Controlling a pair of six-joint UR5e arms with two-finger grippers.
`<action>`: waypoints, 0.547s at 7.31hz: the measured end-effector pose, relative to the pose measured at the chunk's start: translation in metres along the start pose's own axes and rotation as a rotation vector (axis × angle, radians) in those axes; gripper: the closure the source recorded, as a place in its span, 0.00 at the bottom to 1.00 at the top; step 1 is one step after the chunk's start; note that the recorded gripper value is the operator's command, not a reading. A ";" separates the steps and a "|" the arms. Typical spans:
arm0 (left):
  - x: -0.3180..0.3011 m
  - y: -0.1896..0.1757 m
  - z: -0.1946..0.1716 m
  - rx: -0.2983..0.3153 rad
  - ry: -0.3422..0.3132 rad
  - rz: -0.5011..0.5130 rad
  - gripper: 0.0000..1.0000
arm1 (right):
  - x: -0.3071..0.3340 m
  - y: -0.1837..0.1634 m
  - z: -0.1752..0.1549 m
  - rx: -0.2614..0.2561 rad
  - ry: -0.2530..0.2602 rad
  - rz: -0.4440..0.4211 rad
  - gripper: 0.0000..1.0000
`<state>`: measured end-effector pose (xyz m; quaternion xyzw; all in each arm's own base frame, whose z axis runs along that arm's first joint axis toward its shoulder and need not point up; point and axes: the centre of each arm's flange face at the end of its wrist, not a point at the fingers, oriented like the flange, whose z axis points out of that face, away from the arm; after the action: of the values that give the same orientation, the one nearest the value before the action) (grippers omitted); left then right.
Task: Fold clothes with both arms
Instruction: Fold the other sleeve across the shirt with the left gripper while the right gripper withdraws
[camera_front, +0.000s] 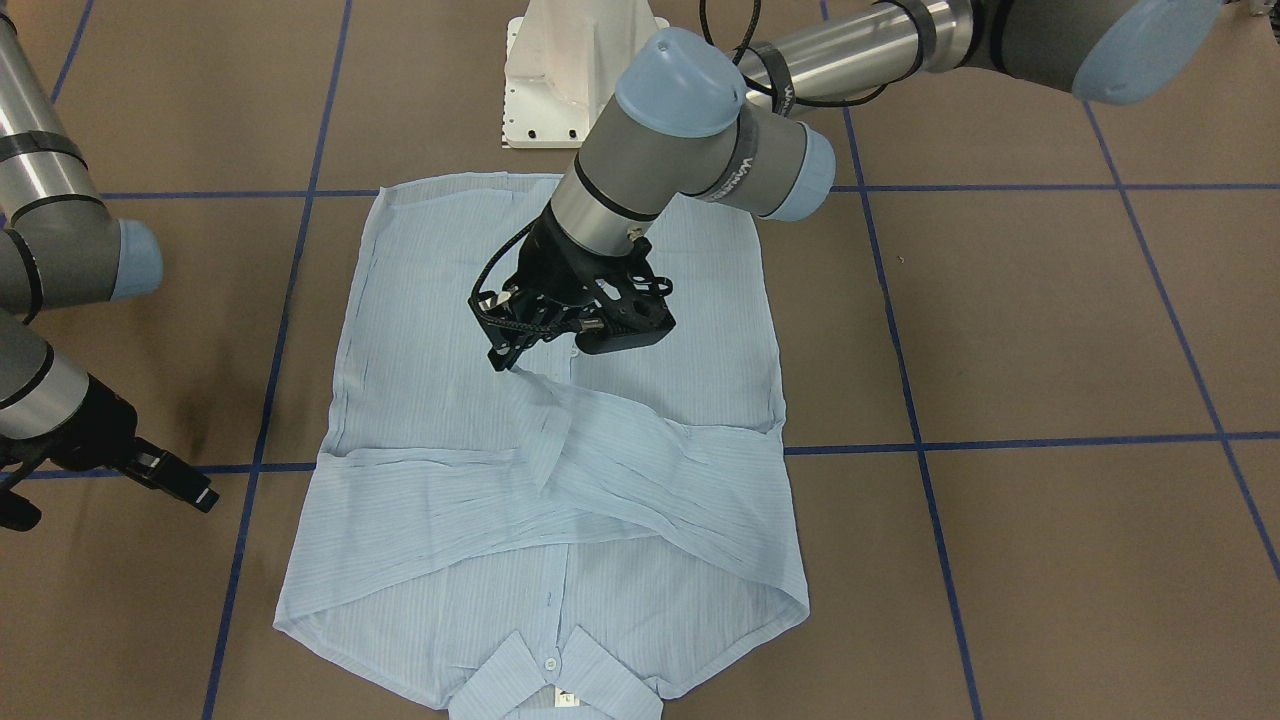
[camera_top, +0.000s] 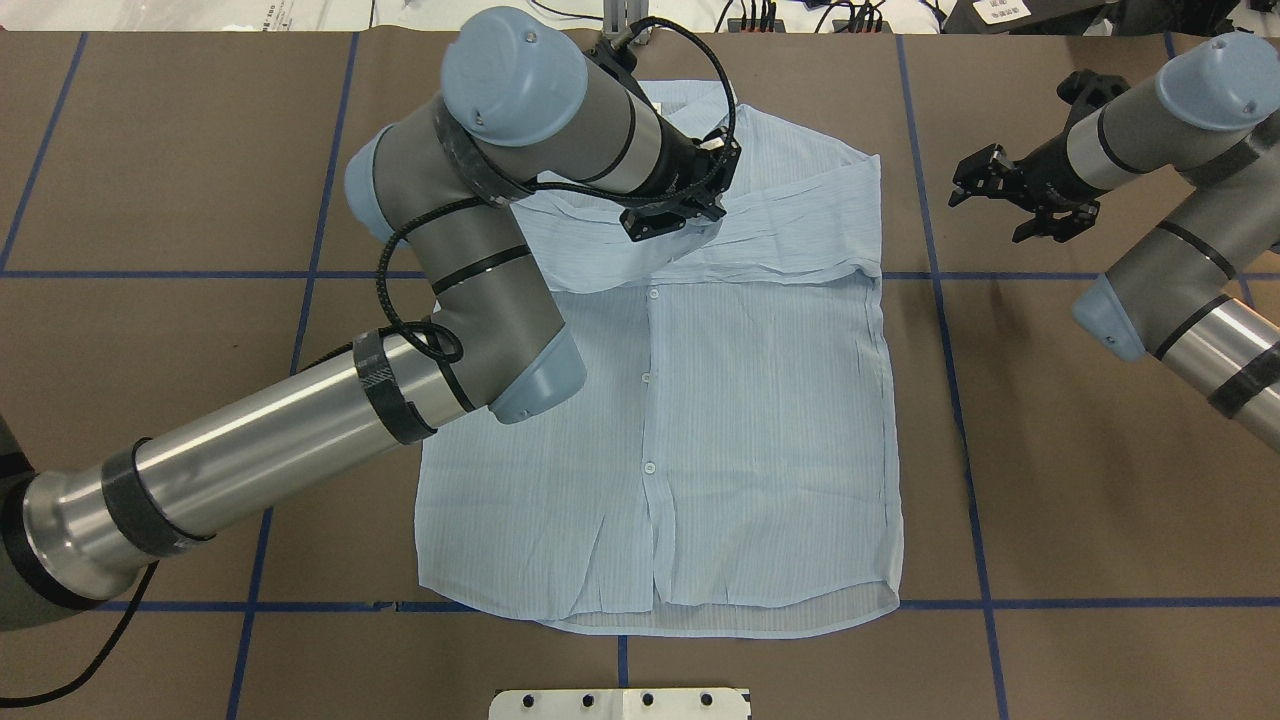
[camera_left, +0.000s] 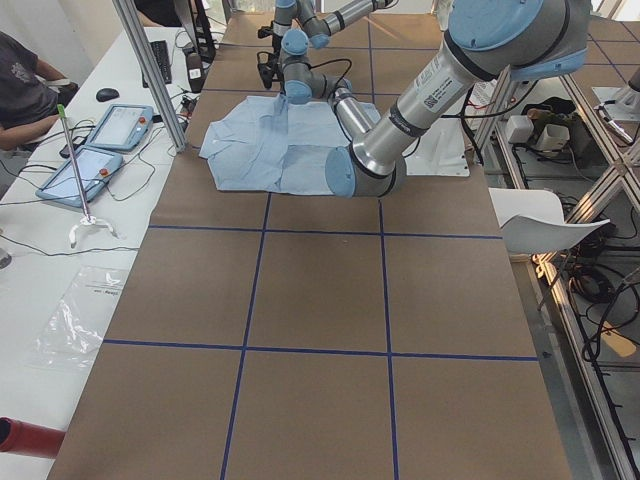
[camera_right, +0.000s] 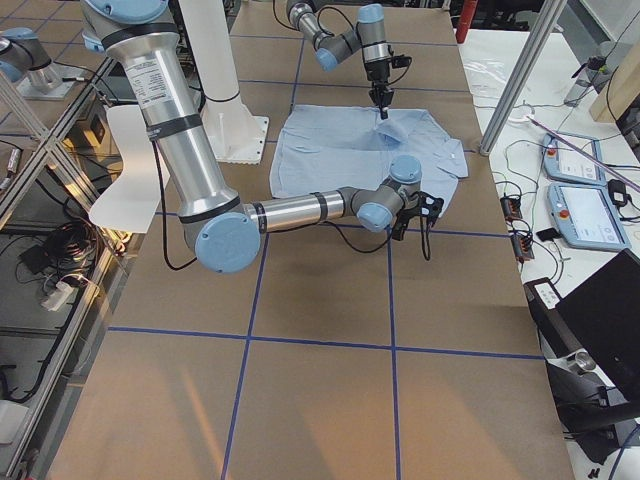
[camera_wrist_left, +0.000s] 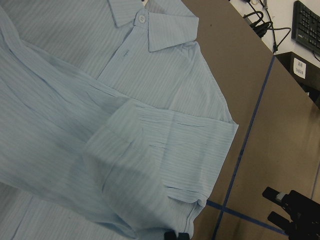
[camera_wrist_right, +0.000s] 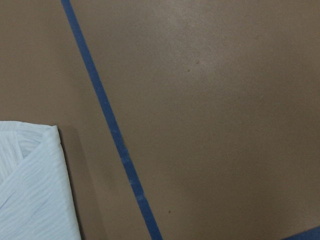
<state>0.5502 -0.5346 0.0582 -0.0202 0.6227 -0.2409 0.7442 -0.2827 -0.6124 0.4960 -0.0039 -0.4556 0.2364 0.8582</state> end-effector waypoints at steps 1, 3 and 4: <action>0.007 0.012 0.016 0.015 -0.005 -0.010 1.00 | 0.002 0.000 0.001 0.001 0.003 0.002 0.01; 0.018 0.030 0.041 0.033 -0.011 -0.028 0.77 | 0.020 0.002 0.005 -0.004 0.019 0.013 0.01; 0.019 0.039 0.050 0.038 -0.007 -0.026 0.39 | 0.031 0.003 0.005 -0.006 0.026 0.019 0.01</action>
<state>0.6126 -0.5209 0.0388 -0.0149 0.6150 -0.2623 0.7434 -0.2732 -0.5980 0.5224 -0.0141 -0.4450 0.2431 0.8618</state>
